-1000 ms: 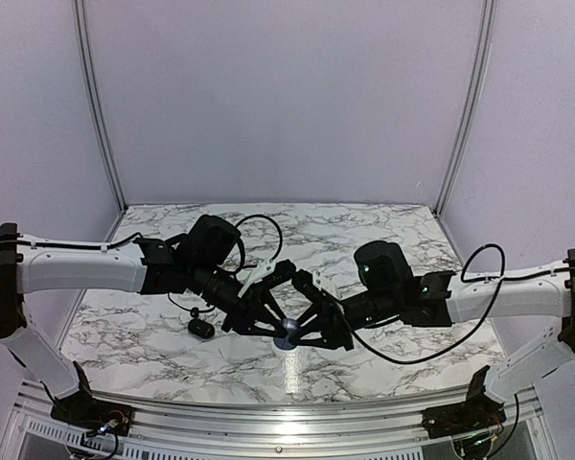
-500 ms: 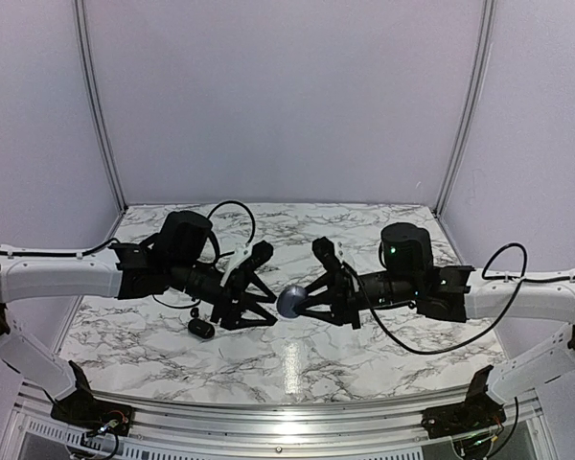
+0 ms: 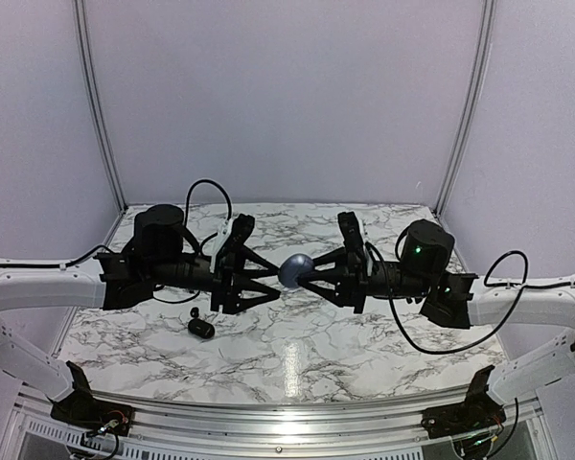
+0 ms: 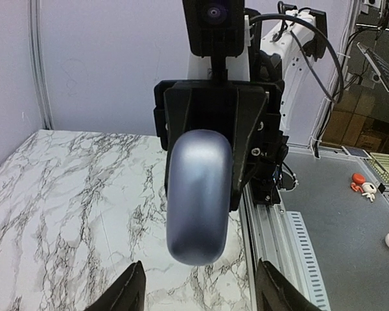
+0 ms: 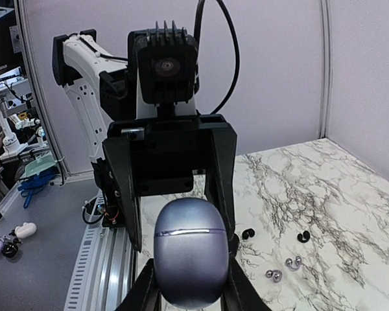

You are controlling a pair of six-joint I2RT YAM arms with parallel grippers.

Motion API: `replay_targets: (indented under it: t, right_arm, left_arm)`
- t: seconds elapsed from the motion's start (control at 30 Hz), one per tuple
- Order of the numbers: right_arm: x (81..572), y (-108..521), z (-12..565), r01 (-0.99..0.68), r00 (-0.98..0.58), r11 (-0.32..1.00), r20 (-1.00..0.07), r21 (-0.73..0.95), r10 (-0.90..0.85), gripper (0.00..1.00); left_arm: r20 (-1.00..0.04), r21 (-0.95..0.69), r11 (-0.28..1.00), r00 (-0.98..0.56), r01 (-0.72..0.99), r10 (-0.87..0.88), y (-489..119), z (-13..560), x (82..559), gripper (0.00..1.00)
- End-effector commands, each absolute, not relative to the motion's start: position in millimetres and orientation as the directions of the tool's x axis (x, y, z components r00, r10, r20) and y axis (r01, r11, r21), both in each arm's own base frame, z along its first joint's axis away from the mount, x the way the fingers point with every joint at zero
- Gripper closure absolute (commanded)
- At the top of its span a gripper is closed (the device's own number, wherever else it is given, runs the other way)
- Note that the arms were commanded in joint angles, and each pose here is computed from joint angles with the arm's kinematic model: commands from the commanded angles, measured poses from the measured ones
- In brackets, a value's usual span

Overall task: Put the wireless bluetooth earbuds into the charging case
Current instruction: Pass from the right arm to the left

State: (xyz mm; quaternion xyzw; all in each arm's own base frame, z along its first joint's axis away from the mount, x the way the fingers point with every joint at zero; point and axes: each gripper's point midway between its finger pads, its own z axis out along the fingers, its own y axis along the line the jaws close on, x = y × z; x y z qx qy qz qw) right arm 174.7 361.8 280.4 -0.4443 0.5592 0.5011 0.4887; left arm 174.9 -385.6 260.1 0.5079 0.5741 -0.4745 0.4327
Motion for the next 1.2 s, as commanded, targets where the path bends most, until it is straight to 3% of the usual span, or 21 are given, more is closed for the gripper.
replay_targets:
  t: [0.0,0.27,1.07,1.17]
  right_arm:
    - [173,361,306,-0.991,-0.102,0.077,-0.990,0.110,0.092,0.87]
    - [173,364,302,-0.990,-0.105,0.078,-0.989,0.113,0.100,0.87]
    - [167,373,289,-0.992,-0.105,0.061,-0.992,0.110,0.071,0.86]
    - [166,373,289,-0.992,-0.104,0.059,-0.992,0.108,0.070,0.86]
  left_arm:
    - [-0.989,-0.095,0.029,-0.098,0.995,0.113,-396,272,174,0.41]
    - [-0.985,-0.121,0.010,-0.121,0.993,0.122,-409,269,173,0.47]
    - [-0.987,-0.124,0.040,-0.127,0.992,0.097,-411,282,178,0.47]
    - [-0.987,-0.127,0.038,-0.130,0.991,0.099,-412,282,178,0.55]
